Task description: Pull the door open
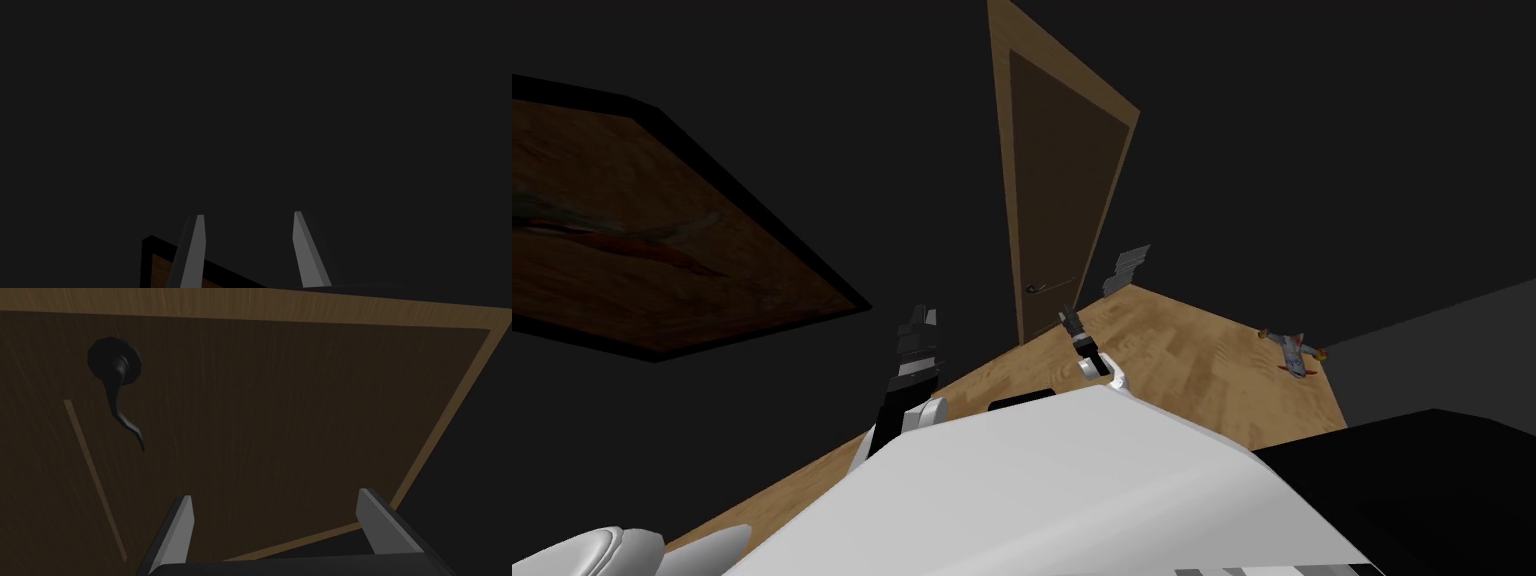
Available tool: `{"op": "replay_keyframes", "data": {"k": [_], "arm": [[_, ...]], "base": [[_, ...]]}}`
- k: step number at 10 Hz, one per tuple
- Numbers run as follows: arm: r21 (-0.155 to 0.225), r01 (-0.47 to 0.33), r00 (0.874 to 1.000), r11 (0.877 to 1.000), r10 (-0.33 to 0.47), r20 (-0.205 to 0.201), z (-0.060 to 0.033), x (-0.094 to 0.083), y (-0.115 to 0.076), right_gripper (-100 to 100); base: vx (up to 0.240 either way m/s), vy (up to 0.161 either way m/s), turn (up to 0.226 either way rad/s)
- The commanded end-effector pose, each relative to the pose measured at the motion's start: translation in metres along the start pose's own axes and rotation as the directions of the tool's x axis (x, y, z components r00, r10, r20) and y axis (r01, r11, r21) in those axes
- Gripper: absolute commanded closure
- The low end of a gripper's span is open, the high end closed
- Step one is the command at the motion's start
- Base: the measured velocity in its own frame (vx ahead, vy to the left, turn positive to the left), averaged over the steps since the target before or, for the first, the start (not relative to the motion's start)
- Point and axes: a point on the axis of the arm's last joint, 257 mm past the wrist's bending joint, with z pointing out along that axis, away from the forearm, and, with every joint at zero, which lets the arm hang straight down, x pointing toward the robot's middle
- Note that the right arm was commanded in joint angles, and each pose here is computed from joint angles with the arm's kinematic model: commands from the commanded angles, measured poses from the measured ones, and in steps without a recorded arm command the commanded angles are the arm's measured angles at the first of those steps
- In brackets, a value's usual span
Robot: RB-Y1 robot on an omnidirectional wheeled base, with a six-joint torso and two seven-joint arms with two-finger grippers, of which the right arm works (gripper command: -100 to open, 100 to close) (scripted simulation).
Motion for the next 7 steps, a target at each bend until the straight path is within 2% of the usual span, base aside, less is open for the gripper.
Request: {"op": "replay_keyframes", "data": {"k": [1, 4, 7], "arm": [[0.015, 0.0, 1.0, 1.0, 0.0, -0.004, -0.0012, 0.0, -0.008, -100], [0.069, 0.009, 1.0, 0.998, -0.007, -0.026, -0.0041, -0.004, -0.034, -100], [0.103, 0.015, 0.999, 0.995, -0.011, -0.04, -0.0062, -0.008, -0.049, -100]], "base": [[0.067, -0.013, 0.042], [0.074, -0.011, 0.08], [0.074, -0.02, 0.054]]}}
